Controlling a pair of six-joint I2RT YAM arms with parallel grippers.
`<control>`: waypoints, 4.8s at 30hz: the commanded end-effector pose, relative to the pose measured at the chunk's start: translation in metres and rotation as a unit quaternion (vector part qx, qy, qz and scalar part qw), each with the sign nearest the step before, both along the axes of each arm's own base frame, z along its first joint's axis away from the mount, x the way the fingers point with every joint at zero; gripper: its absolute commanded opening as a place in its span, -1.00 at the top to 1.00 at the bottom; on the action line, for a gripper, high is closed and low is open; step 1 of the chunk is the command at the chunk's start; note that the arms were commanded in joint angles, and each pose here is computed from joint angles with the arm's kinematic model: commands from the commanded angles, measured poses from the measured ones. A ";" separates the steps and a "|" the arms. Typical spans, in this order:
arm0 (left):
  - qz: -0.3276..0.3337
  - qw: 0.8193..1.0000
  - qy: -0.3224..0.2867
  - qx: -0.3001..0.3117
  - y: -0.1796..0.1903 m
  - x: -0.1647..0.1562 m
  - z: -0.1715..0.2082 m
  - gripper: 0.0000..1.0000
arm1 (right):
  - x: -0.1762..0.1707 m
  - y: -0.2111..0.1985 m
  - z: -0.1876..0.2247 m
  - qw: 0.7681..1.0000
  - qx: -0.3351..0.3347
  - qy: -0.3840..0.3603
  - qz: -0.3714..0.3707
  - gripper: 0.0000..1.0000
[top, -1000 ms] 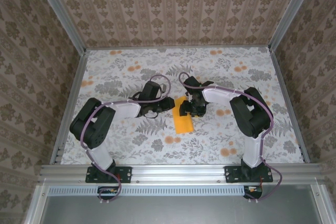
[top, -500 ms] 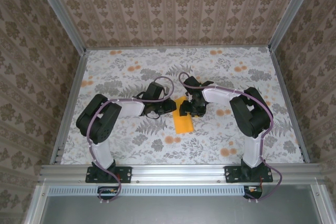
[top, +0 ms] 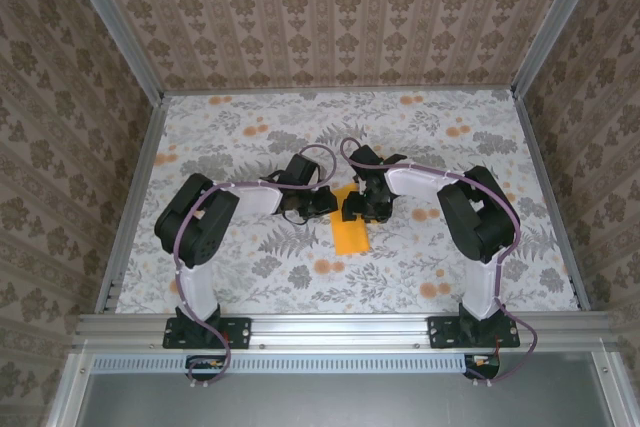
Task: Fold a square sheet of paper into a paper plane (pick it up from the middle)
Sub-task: Hold the square sheet of paper at the center of the table, then fold the square sheet of paper in half at the center of the table.
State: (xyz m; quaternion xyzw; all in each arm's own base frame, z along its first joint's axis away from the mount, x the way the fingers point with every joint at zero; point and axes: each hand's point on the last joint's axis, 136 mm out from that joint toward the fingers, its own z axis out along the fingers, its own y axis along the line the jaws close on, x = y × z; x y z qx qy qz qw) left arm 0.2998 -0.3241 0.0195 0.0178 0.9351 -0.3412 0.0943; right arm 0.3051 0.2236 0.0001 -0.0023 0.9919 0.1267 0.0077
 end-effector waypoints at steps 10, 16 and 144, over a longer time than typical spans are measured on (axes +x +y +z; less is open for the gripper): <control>-0.001 0.990 0.073 0.122 0.040 -0.036 -0.054 0.76 | -0.010 -0.025 0.003 0.999 -0.026 -0.022 0.011 -0.25; 0.003 0.987 0.073 0.144 0.048 -0.036 -0.059 0.78 | 0.015 -0.024 0.062 0.993 0.063 -0.102 -0.012 -0.35; 0.004 0.973 0.112 0.204 0.071 -0.060 -0.090 0.90 | 0.072 0.027 0.045 0.969 0.221 -0.088 -0.060 0.96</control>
